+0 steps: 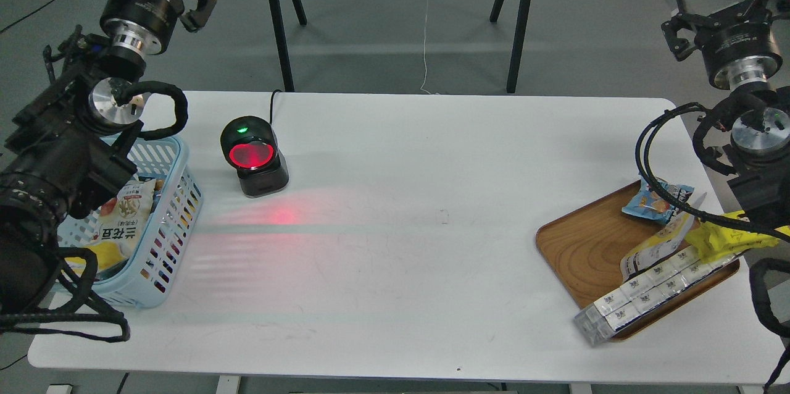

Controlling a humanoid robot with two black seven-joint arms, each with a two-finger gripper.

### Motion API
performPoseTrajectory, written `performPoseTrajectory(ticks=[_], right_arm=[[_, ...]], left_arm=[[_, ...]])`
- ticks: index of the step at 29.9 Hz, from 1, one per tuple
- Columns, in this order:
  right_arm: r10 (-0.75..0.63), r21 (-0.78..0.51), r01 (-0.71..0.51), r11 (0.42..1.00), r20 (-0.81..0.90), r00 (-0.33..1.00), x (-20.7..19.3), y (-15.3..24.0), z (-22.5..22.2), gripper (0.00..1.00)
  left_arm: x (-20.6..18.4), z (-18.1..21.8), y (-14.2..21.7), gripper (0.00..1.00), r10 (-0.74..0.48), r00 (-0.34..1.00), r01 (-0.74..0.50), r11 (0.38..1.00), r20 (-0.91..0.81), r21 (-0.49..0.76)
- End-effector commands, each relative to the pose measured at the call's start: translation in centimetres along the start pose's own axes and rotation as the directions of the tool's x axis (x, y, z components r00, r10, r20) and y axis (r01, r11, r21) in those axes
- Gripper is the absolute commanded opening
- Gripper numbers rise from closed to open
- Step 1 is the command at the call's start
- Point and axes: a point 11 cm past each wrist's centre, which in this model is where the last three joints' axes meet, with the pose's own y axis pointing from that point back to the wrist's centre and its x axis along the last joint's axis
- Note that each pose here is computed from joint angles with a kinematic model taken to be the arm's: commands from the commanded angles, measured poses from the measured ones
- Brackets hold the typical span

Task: Scan snack and place in basket

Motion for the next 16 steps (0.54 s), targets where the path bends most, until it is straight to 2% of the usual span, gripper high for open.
performPoseTrajectory(ticks=[1,7,16], right_arm=[[-0.003,0.001,0.003,1.000,0.006,1.000,-0.2,0.0,0.4,0.99],[-0.001,-0.016,0.001,1.000,-0.017,1.000,0.0,0.1,0.6,0.99],[-0.014,-0.018,0.013,1.000,-0.017,1.000,-0.4,-0.1,0.6,0.99]], left_arm=[[-0.7,-2.3,0.1,0.99,-0.003,0.999,0.004,1.000,-0.042,0.023],[0.8,-3.3,1.4,0.99,0.023,0.999,-0.021,0.999,-0.033,0.050],[2.5,-1.2,2.0,0.99,0.049,0.999,-0.049,0.998,0.001,0.028]])
